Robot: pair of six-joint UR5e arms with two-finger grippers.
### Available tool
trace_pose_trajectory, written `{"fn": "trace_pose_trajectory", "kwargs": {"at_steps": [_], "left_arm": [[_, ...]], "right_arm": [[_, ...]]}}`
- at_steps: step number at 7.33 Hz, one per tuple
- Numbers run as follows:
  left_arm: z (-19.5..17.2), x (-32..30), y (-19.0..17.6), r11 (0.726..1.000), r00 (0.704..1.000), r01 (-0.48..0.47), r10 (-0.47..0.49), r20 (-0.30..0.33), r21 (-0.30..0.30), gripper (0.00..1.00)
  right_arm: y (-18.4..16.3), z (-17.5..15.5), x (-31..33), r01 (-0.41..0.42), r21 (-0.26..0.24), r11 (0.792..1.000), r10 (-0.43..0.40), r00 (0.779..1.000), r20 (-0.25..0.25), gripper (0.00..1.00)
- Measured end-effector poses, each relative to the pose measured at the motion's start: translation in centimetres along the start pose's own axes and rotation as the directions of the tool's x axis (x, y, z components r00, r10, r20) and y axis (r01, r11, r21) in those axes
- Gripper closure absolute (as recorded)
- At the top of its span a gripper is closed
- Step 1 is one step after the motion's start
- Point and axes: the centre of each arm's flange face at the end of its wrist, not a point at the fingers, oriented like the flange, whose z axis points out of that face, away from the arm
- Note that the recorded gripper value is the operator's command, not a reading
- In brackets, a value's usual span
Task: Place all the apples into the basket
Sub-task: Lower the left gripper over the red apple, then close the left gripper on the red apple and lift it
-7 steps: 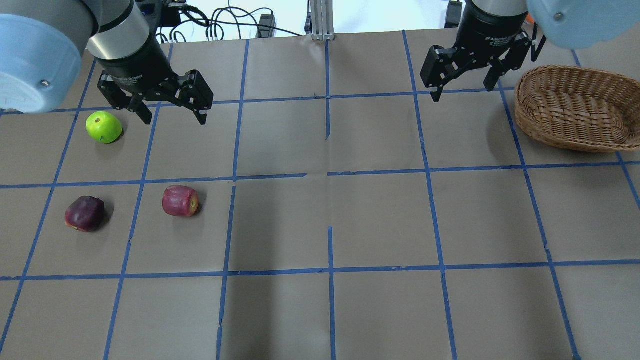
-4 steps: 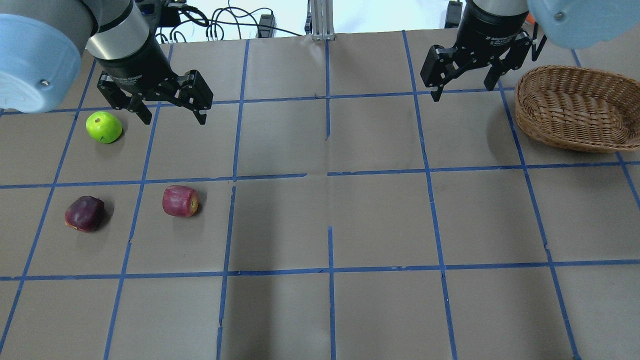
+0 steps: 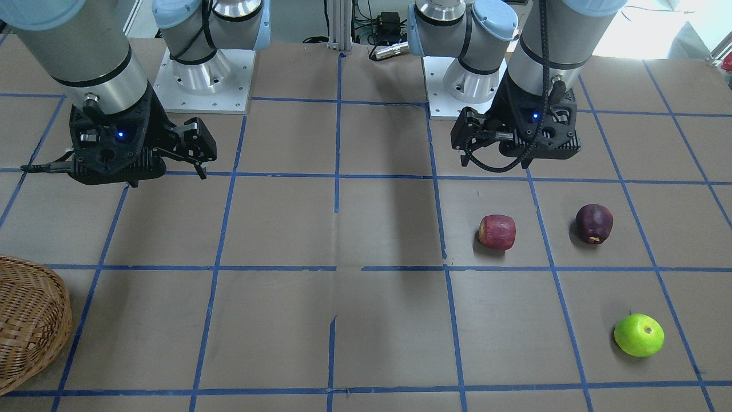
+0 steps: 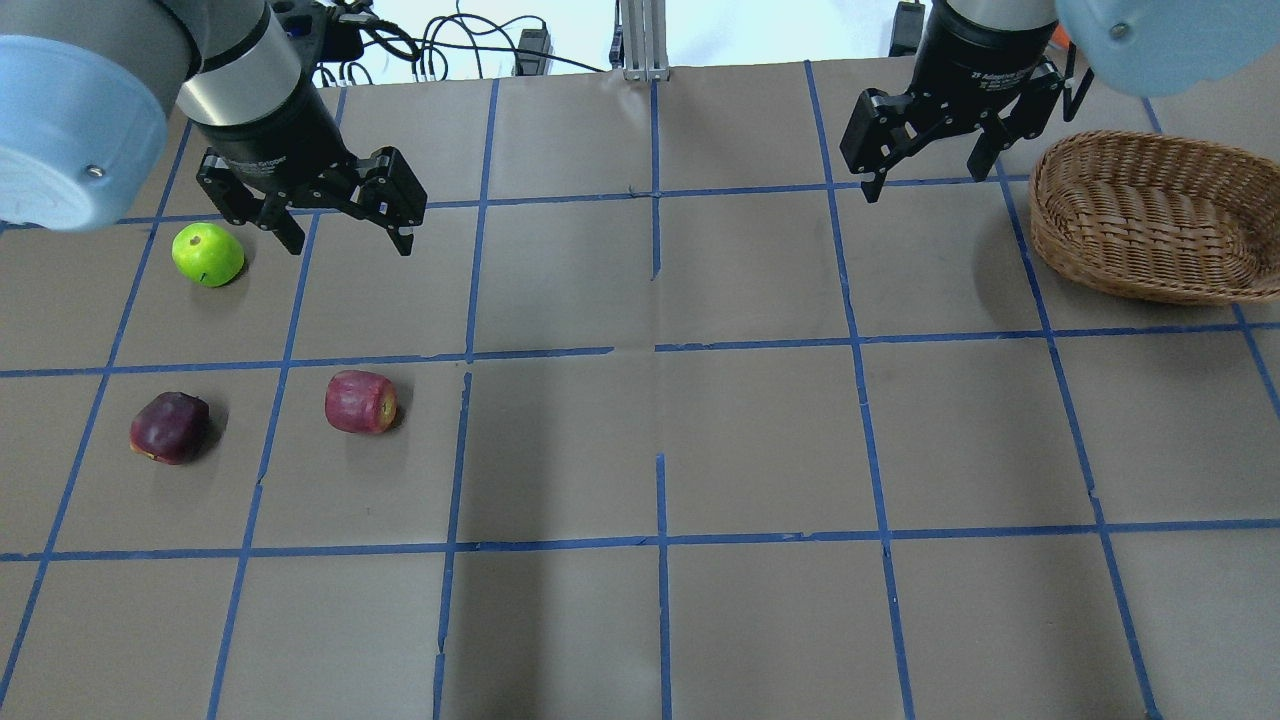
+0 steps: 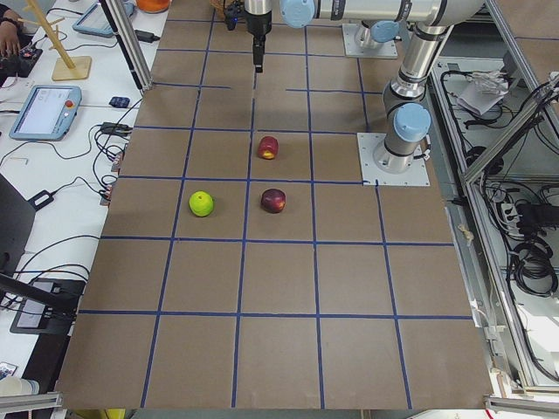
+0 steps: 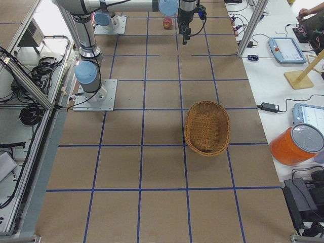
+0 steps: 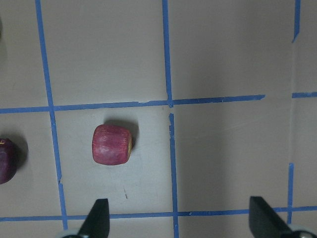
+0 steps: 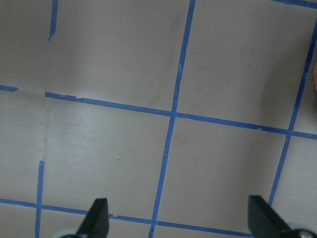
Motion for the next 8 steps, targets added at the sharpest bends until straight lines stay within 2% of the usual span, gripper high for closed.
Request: {"fn": "trace_pose_trajectory", "kwargs": {"at_steps": [2,3,6,8], "left_arm": [[2.3,-2.4,-0.4,0.999,1.000,-0.025,0.025,-0.005,-0.043,0.00],[5.3,-4.3,-0.5,0.996,0.999,-0.047,0.046,-0.013,-0.075,0.00],[16.1,-7.2,0.8,0.996,0.998,-0.070,0.070,-0.010,-0.057,0.00],[21.8,-8.6,1.6,0.994,0.998,-0.067,0.068,0.006,-0.082,0.00]], "right_arm": [[-0.1,0.2,0.0,0.000,-0.004,1.000,0.000,1.000,-0.002,0.00],[-0.1,0.3,0.0,0.000,-0.006,1.000,0.000,1.000,-0.003,0.00],[-0.1,0.5,0.1,0.000,-0.010,1.000,0.000,1.000,-0.004,0.00],[-0.1,0.6,0.1,0.000,-0.011,1.000,0.000,1.000,-0.003,0.00]]}}
